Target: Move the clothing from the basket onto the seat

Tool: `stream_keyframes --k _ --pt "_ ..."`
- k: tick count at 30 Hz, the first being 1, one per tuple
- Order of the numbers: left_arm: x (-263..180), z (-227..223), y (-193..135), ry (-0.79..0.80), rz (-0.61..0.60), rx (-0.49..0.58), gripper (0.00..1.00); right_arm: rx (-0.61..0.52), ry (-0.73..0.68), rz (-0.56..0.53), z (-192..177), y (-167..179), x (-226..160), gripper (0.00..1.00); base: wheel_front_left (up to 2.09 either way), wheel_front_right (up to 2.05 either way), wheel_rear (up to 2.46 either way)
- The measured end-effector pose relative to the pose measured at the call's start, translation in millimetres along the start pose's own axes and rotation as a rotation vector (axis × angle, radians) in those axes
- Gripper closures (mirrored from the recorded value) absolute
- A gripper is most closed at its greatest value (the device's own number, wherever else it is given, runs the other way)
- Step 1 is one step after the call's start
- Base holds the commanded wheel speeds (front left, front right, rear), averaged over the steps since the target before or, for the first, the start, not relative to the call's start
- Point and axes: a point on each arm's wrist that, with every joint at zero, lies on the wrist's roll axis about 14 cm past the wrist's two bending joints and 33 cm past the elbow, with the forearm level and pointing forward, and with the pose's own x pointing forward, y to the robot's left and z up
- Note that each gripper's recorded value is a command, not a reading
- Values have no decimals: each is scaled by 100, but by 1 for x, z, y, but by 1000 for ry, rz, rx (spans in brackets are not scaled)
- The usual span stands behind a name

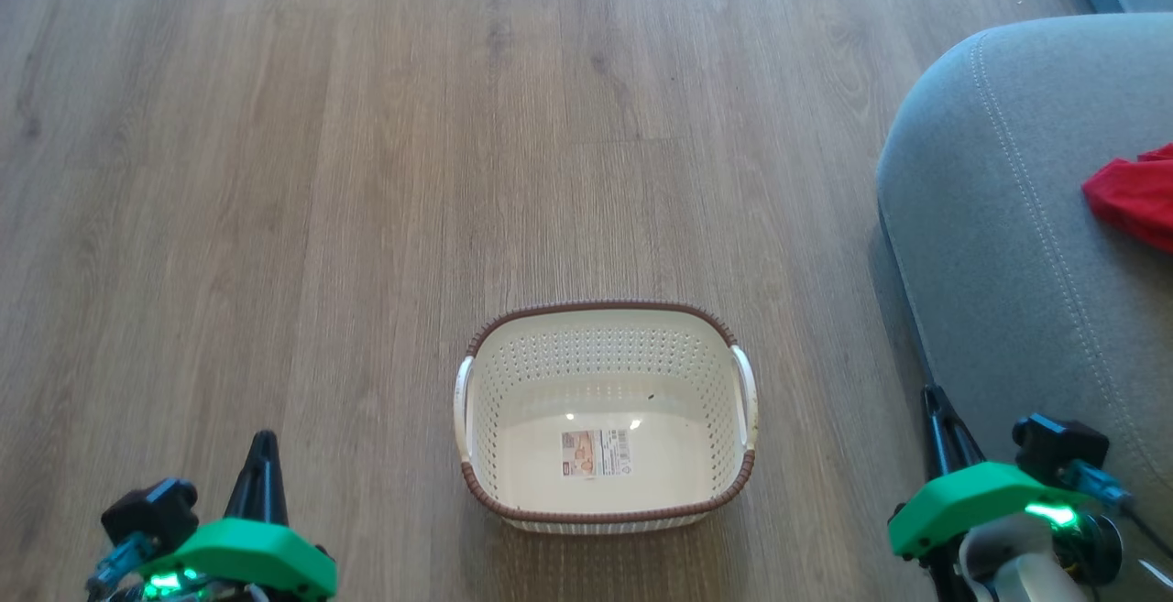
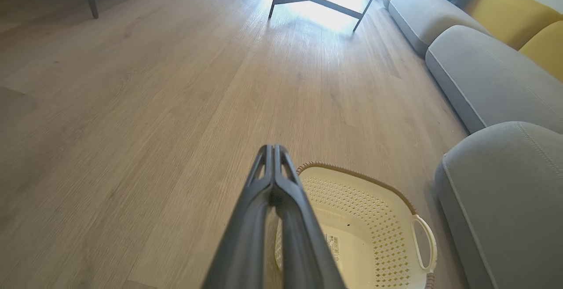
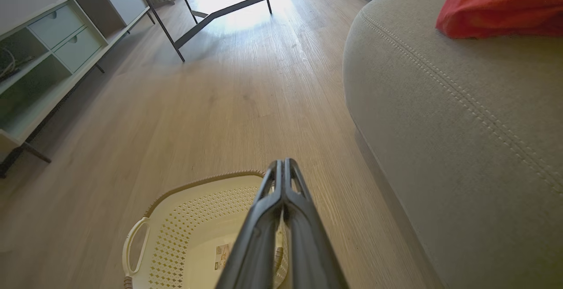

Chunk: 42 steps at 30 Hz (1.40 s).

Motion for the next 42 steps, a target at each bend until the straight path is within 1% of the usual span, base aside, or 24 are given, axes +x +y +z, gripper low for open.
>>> stream_keyframes --k 17,42 --pt "3 5 0 3 12 -192 100 191 -6 -44 5 -9 0 100 0 0 0" --pt "7 14 -3 3 11 -476 100 473 -22 -81 13 -17 1 100 0 0 0"
